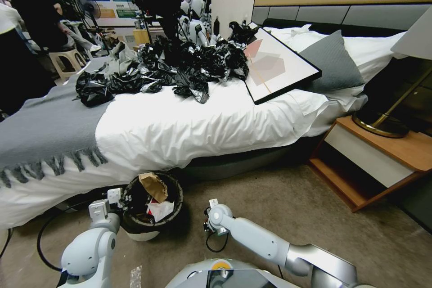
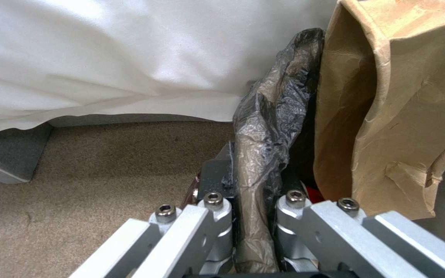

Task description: Pick up the trash bin, then pick up the garbage from the floor and place it into the trash bin.

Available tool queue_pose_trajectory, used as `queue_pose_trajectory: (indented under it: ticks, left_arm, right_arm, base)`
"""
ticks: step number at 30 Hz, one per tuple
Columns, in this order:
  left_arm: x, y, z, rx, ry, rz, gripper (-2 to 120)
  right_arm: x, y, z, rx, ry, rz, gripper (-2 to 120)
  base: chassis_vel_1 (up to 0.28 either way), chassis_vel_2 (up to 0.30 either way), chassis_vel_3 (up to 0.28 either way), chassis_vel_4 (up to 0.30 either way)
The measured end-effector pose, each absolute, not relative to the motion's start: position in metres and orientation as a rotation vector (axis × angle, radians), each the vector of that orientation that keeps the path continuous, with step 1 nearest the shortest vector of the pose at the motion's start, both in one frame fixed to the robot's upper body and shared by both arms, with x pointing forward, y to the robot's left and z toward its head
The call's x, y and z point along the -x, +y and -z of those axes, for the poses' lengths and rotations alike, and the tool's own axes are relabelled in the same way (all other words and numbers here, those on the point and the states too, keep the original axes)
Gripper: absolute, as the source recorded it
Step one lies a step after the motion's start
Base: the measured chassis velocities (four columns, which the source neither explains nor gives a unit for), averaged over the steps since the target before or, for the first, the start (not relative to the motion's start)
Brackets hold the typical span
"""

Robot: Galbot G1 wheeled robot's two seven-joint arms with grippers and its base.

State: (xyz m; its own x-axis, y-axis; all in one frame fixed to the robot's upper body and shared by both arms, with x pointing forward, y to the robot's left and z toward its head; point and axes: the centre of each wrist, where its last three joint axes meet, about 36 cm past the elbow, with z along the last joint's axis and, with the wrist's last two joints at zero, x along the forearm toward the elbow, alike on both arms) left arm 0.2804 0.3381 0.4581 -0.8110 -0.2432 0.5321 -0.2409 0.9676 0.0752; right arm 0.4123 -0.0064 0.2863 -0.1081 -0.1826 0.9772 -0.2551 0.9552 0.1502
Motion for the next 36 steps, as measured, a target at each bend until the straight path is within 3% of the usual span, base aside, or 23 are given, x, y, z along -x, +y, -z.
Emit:
queue_pose_trajectory:
  ticks: [25, 31, 36]
  left_arm:
    - [-0.28, 0.335, -0.461, -0.337, -2.558, 0.016, 4]
    - [-0.28, 0.335, -0.46, -0.34, -2.557, 0.015, 4]
    - [-0.28, 0.337, -0.461, -0.343, -2.558, 0.016, 4]
  right_arm:
    - [-0.409, -0.065, -0.349, -0.37, -1.768, -0.033, 0]
    - [-0.409, -0.057, -0.35, -0.384, -1.768, -0.023, 0]
    - [-0.412, -0.042, -0.345, -0.394, -1.768, -0.029, 18]
  base:
    - [0.0, 0.0, 0.0, 0.0]
    - [0.0, 0.0, 0.0, 0.0]
    - [0.0, 0.0, 0.0, 0.0]
